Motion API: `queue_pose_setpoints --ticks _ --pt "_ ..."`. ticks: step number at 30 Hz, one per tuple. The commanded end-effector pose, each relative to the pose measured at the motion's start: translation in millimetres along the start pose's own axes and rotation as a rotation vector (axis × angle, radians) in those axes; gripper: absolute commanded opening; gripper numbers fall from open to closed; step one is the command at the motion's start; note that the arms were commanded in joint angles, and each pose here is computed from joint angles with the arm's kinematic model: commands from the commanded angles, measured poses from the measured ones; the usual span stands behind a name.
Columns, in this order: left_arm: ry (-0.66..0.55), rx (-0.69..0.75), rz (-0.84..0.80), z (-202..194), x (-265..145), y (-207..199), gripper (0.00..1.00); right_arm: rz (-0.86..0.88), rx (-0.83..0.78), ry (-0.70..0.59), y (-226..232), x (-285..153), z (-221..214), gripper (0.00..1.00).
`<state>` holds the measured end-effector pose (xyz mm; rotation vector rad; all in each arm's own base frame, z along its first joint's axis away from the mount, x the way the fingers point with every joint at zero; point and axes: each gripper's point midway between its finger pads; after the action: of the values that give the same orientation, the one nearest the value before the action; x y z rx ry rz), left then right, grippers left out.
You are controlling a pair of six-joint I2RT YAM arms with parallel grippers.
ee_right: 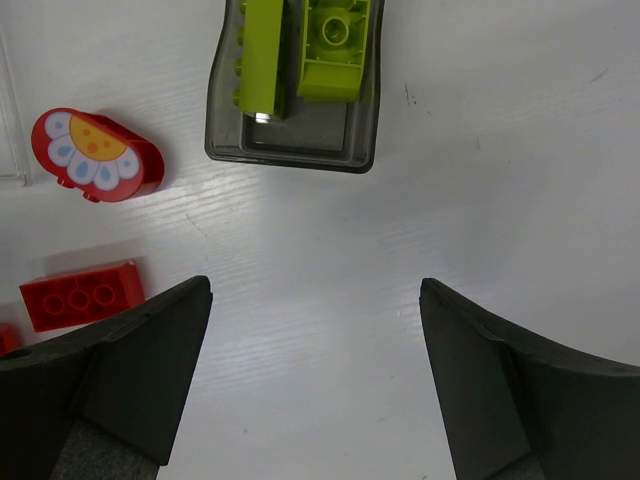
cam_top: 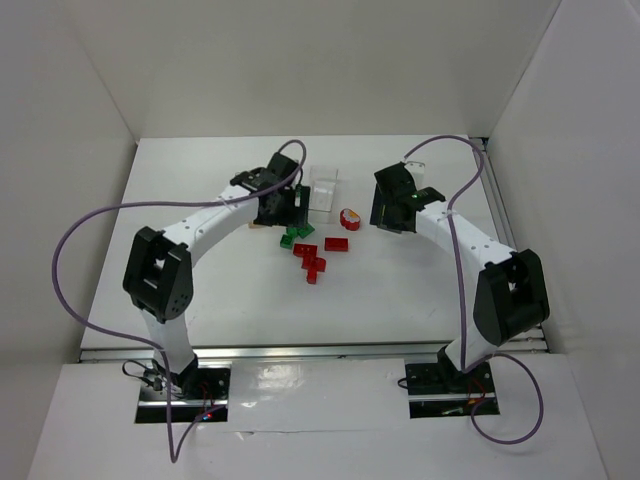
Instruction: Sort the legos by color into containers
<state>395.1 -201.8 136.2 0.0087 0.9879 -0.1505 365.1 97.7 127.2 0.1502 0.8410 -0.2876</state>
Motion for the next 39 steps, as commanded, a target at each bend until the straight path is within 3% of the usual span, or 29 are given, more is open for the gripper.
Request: queue_pose_setpoints --ticks 1,12,30,39 --pt "0.075 -0.036 -0.04 -33.1 19.9 -6.4 0.95 0.026 0.021 -0.029 7.8 -6.8 9.3 0.92" --pt "0.073 -0.057 0.006 -47.3 62.4 -5.0 0.86 0.032 0.016 -0.013 10.0 -4.1 5.5 0.92" --pt "0.073 -0.119 0.108 -56.5 85.8 16.8 0.65 0.027 0.012 -0.006 7.0 -5.5 2.4 0.92" --pt "0.035 -0.089 0.124 -41.7 62.4 22.4 0.36 0.032 0.016 -0.013 8.3 -5.3 4.2 0.92"
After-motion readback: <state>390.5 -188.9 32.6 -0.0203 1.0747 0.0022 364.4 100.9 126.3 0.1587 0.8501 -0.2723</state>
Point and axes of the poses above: each gripper's point midway between its finger pads, its own x axis out along the fingers, its own y axis along the line the jaws close on, z = x × y, and after that the axes turned 4 degrees about x, right-handed
